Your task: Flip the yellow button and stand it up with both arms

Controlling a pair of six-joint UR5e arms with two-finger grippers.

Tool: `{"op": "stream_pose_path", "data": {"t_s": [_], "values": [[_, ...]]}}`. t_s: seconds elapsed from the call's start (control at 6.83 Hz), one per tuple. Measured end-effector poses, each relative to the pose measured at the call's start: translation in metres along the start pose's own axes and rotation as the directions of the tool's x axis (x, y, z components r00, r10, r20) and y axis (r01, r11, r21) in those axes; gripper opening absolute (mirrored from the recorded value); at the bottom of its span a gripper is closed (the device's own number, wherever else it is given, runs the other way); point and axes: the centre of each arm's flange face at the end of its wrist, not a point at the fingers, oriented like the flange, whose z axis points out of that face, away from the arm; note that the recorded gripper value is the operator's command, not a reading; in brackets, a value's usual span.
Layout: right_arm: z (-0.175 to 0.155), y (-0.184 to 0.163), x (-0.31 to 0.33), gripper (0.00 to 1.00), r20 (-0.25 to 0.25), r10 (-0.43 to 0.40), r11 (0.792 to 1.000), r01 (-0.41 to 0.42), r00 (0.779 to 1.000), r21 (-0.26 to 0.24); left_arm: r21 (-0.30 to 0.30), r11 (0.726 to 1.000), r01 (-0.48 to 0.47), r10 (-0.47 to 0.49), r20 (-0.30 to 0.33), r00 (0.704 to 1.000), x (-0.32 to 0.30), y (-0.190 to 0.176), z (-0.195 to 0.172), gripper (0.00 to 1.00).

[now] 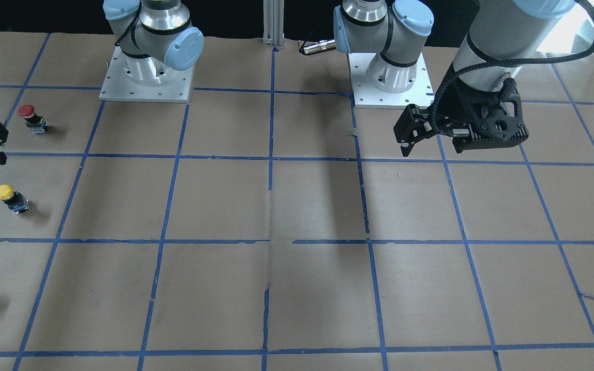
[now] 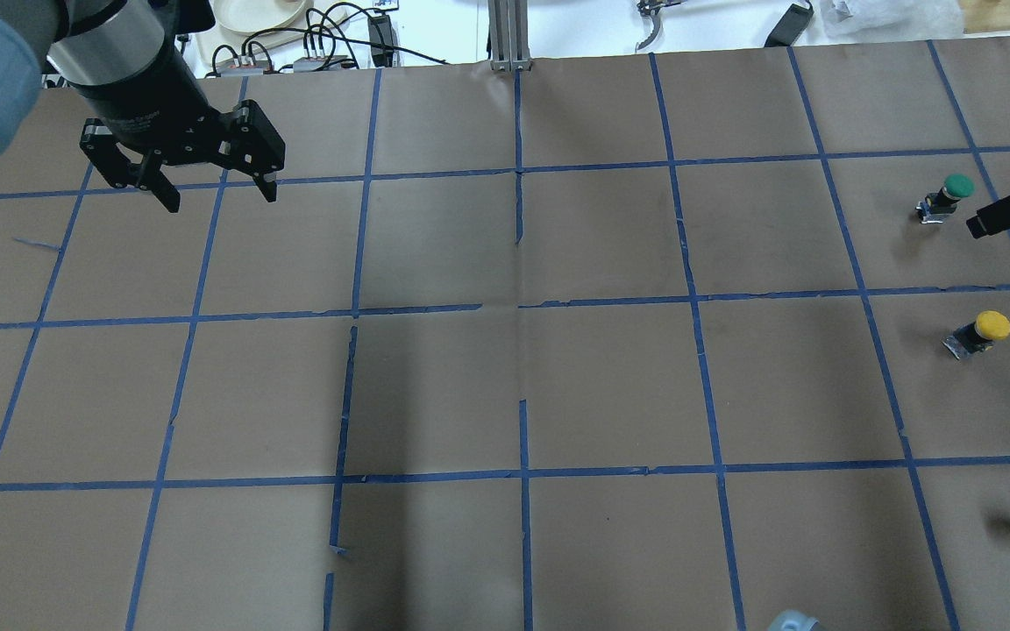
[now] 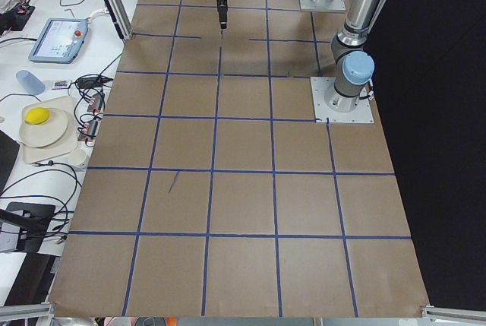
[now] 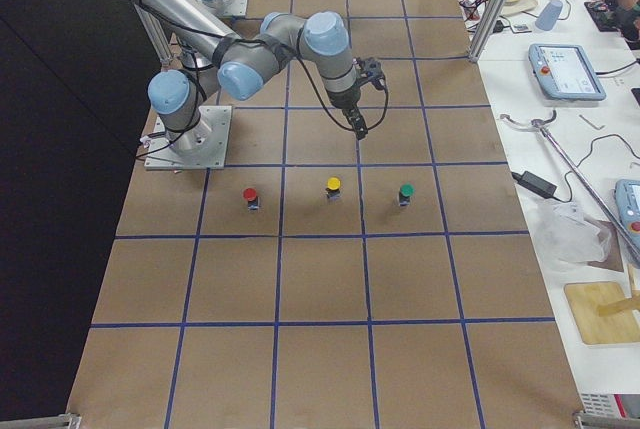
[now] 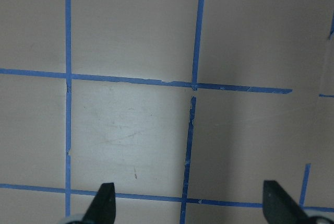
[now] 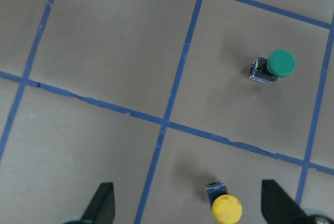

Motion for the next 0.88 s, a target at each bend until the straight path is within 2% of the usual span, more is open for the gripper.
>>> {"op": "stream_pose_path", "data": {"t_s": [0.29, 0.59, 0.73, 0.88], "values": [[-0.025, -0.036, -0.070, 1.00, 0.032, 0.181, 0.983, -0.179, 0.983, -0.050, 0.000, 1.000, 0.000, 0.000, 0.000, 1.000, 0.000, 0.000, 0.000, 1.00], [-0.028, -0.058, -0.147, 1.00, 0.035, 0.376, 0.923, -0.372, 0.926, -0.097, -0.002, 1.000, 0.000, 0.000, 0.001, 1.000, 0.000, 0.001, 0.001, 1.00], [-0.026, -0.062, -0.179, 1.00, 0.013, 0.413, 0.904, -0.408, 0.911, -0.125, -0.002, 1.000, 0.000, 0.000, 0.002, 1.000, 0.000, 0.001, 0.001, 1.00], [-0.026, -0.063, -0.206, 1.00, -0.012, 0.427, 0.894, -0.424, 0.904, -0.146, -0.002, 1.000, 0.000, 0.000, 0.003, 1.000, 0.000, 0.001, 0.001, 1.00]]}}
